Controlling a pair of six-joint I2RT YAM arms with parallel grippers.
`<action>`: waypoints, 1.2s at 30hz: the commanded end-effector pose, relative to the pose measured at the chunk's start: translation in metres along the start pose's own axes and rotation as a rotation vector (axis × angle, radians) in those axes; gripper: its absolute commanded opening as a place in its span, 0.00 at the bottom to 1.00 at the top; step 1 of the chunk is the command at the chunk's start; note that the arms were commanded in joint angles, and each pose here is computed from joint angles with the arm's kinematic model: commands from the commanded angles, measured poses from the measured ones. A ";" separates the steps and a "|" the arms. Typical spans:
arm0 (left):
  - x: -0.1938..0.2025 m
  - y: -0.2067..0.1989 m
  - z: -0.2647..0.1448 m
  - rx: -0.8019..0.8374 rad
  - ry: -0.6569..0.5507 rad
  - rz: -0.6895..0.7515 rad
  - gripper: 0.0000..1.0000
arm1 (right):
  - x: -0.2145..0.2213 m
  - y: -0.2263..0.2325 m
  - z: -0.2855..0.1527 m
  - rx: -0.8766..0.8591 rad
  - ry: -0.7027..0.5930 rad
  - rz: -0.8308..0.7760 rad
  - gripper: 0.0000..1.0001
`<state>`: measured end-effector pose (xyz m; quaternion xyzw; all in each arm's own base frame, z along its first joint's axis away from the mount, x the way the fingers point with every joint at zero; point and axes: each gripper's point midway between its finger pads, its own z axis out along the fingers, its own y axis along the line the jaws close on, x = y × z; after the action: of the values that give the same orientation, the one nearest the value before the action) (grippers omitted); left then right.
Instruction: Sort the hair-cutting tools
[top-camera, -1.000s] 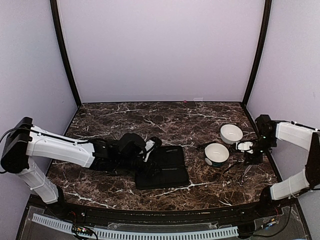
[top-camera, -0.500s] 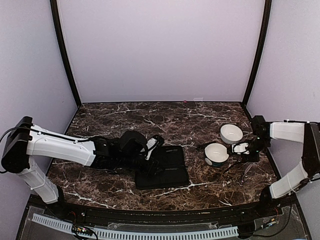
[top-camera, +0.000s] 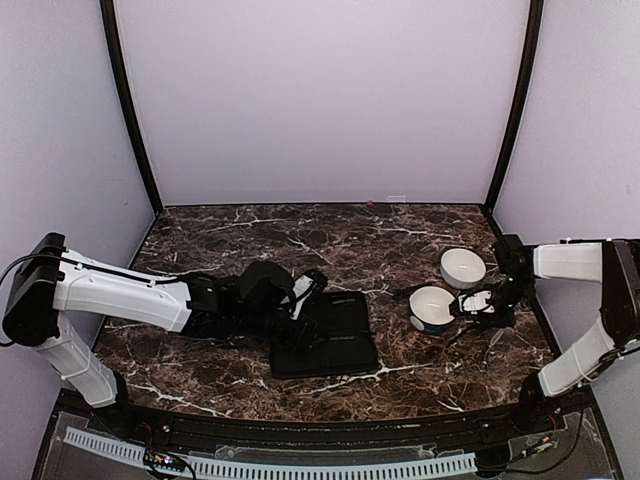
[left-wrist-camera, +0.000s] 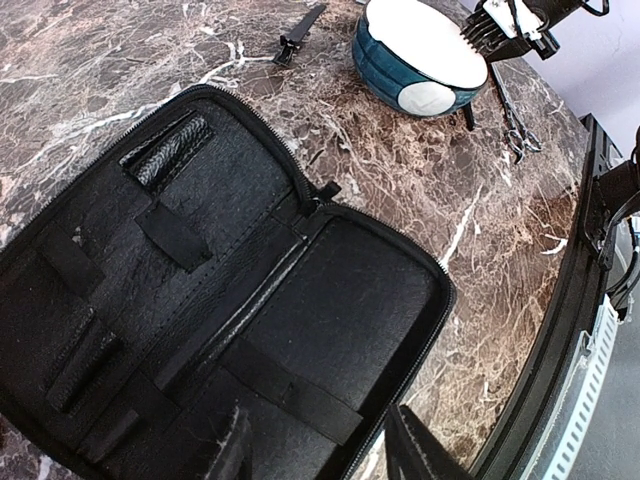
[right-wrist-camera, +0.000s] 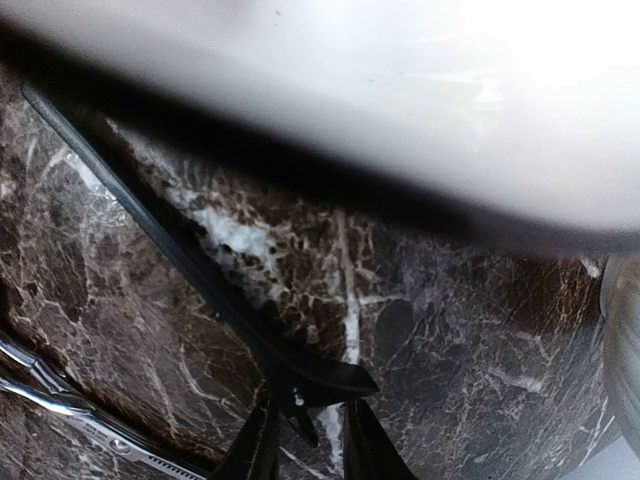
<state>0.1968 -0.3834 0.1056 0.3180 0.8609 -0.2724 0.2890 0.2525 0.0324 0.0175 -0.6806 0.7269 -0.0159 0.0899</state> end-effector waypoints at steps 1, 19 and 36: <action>0.000 0.003 -0.003 -0.009 -0.002 -0.012 0.46 | 0.004 0.016 0.007 -0.053 0.023 -0.008 0.22; 0.003 0.004 -0.001 -0.009 0.006 -0.006 0.47 | 0.002 0.045 -0.002 -0.068 0.016 -0.030 0.06; 0.039 0.078 -0.044 -0.403 0.133 -0.118 0.54 | -0.046 0.076 -0.054 0.039 -0.145 -0.049 0.01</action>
<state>0.2121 -0.3274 0.0762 0.2699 0.9115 -0.1418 0.2760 0.1918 0.0630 0.0622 -0.7093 0.6890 -0.0234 0.1467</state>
